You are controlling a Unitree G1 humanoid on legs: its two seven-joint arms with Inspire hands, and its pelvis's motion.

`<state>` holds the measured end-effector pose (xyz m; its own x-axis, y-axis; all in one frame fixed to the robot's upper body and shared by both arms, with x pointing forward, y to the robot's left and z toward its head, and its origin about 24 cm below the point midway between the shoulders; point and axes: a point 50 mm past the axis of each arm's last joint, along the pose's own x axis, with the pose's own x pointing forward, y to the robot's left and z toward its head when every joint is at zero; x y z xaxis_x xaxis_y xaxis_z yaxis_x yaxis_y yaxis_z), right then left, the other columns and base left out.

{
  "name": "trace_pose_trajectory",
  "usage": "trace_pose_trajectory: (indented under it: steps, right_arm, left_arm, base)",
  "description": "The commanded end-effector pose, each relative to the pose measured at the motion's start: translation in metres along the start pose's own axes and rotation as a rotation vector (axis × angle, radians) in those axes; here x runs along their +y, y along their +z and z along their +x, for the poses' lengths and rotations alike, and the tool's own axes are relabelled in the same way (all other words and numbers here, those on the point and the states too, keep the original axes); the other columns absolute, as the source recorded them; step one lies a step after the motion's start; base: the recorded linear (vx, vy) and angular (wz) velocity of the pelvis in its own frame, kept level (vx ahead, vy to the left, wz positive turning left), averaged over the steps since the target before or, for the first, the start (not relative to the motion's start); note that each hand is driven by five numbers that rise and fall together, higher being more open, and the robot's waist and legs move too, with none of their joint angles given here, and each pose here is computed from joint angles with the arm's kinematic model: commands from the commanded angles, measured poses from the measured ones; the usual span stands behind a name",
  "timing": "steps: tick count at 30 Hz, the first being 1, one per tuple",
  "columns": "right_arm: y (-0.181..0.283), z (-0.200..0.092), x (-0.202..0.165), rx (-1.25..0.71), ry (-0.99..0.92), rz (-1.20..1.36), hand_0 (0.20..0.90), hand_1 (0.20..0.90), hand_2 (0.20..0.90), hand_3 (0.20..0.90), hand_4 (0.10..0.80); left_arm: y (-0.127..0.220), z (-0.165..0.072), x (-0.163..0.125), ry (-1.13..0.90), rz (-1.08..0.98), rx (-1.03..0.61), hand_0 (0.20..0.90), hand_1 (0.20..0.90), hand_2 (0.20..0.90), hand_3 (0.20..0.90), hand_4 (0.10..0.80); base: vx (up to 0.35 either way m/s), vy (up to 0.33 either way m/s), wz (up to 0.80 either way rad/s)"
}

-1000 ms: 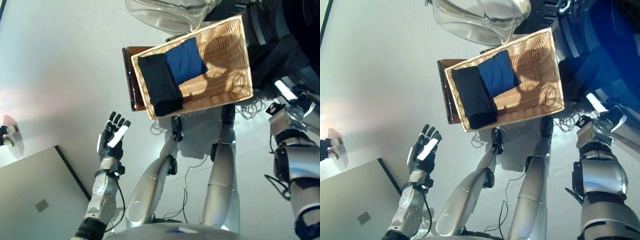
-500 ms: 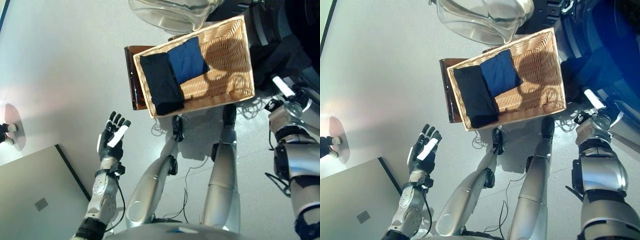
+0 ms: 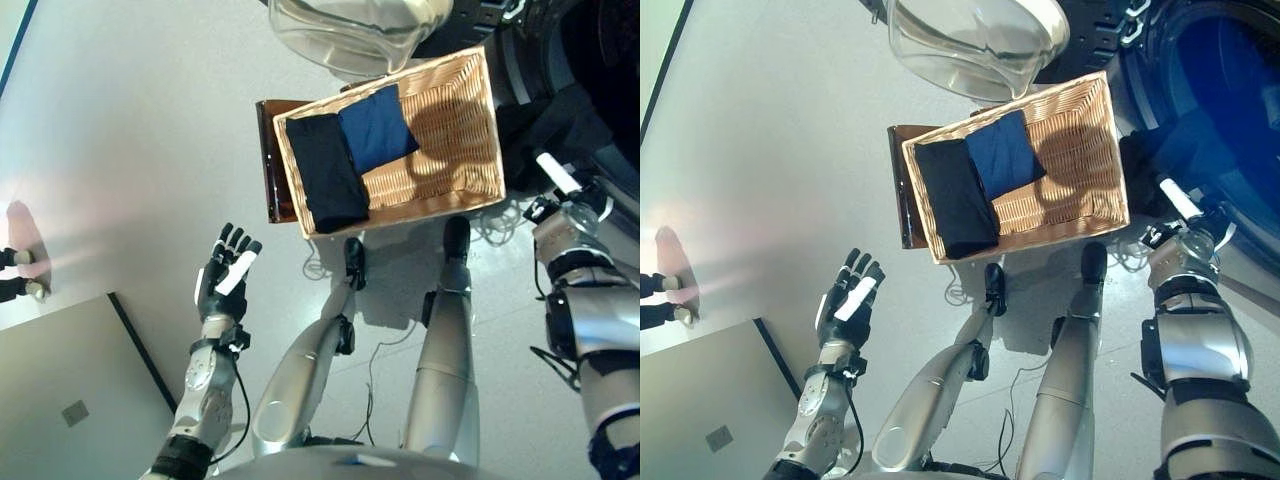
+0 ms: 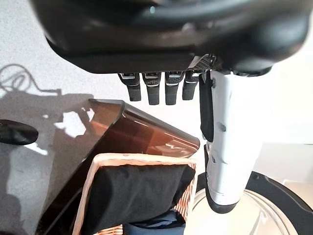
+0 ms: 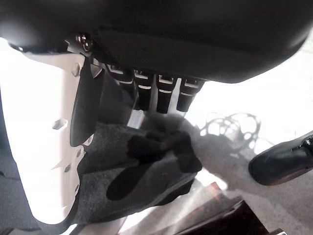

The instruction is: Pick up the clothes and place them into the washing machine

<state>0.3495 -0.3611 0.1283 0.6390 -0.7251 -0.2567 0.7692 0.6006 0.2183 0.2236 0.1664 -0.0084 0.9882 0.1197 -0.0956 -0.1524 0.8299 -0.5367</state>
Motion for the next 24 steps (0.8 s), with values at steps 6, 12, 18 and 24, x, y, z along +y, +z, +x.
trace_pose_trajectory:
  steps: [6,12,18,24]
  right_arm:
    - [0.19,-0.063,0.072,-0.669,0.342,0.171,0.9,0.9,0.9,0.9,0.8]
    - [0.195,-0.07,0.079,-0.685,0.38,0.191,0.9,0.9,0.9,0.9,0.8]
    - [0.199,-0.079,0.09,-0.715,0.436,0.187,0.9,0.9,0.9,0.9,0.8]
    - [0.198,-0.084,0.097,-0.742,0.451,0.116,0.9,0.9,0.9,0.9,0.8]
  left_arm:
    - [0.022,0.004,-0.007,-0.046,-0.017,-0.112,0.9,0.9,0.9,0.9,0.8]
    - [0.021,0.004,-0.005,-0.041,-0.012,-0.109,0.9,0.9,0.9,0.9,0.8]
    - [0.018,0.004,-0.005,-0.038,-0.015,-0.099,0.9,0.9,0.9,0.9,0.8]
    - [0.018,0.004,-0.003,-0.033,-0.006,-0.095,0.9,0.9,0.9,0.9,0.8]
  base:
    - [0.0,0.0,0.0]
    - [0.0,0.0,0.0]
    - [0.0,0.0,0.0]
    - [0.0,0.001,0.01]
